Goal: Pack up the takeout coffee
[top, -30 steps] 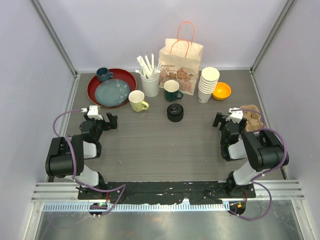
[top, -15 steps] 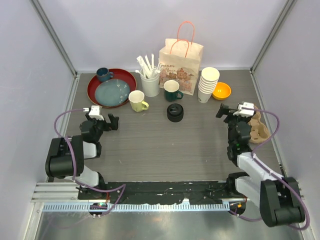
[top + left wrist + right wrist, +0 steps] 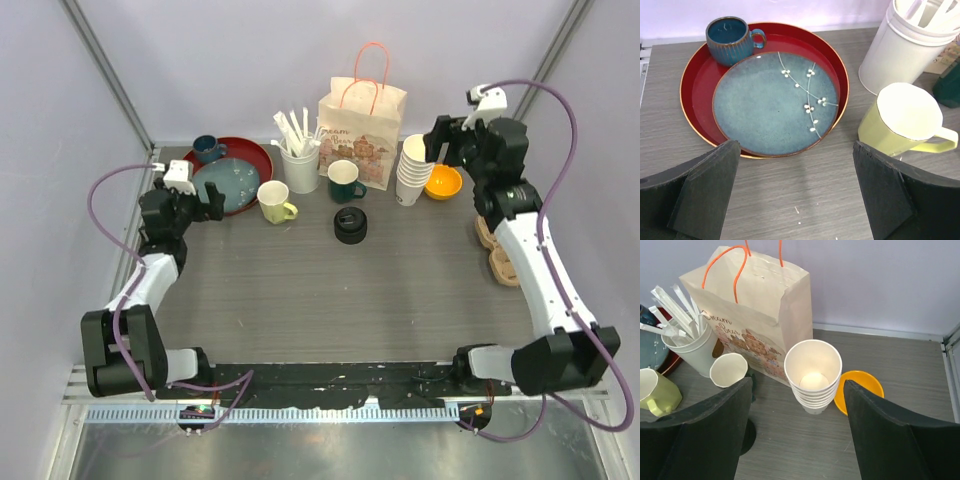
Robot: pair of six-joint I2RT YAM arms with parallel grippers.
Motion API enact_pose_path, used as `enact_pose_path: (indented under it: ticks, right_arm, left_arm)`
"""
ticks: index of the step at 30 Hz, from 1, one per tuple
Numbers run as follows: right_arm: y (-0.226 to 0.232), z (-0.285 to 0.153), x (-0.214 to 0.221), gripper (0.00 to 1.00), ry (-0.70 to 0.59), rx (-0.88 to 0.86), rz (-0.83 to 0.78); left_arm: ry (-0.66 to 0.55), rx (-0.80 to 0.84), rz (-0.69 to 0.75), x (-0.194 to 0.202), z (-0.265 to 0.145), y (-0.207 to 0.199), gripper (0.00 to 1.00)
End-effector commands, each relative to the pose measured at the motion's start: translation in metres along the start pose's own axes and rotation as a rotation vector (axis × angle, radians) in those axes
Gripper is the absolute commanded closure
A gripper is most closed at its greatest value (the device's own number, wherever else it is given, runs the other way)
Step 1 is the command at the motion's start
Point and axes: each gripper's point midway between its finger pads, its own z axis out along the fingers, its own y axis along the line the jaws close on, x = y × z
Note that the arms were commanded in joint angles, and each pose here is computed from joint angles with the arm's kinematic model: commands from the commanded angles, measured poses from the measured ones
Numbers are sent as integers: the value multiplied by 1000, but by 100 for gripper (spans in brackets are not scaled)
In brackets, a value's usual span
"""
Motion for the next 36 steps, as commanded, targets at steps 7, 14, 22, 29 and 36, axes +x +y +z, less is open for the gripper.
enact_pose_path:
  ticks: [7, 14, 22, 29, 36]
  right_arm:
    - [15, 35, 16, 36, 276, -81, -102]
    - [43, 60, 43, 41, 406, -129, -202]
    - [38, 95, 51, 58, 464, -55, -265]
    - [36, 110, 71, 64, 527, -51, -295]
    - [36, 116, 85, 69, 570, -56, -300]
  left_arm:
    - [233, 19, 59, -37, -20, -3, 0]
    - [302, 127, 49, -42, -28, -28, 0]
    - [284, 188, 98, -42, -37, -49, 0]
    - [279, 200, 113, -44, -36, -53, 0]
    - [289, 220, 118, -39, -36, -56, 1]
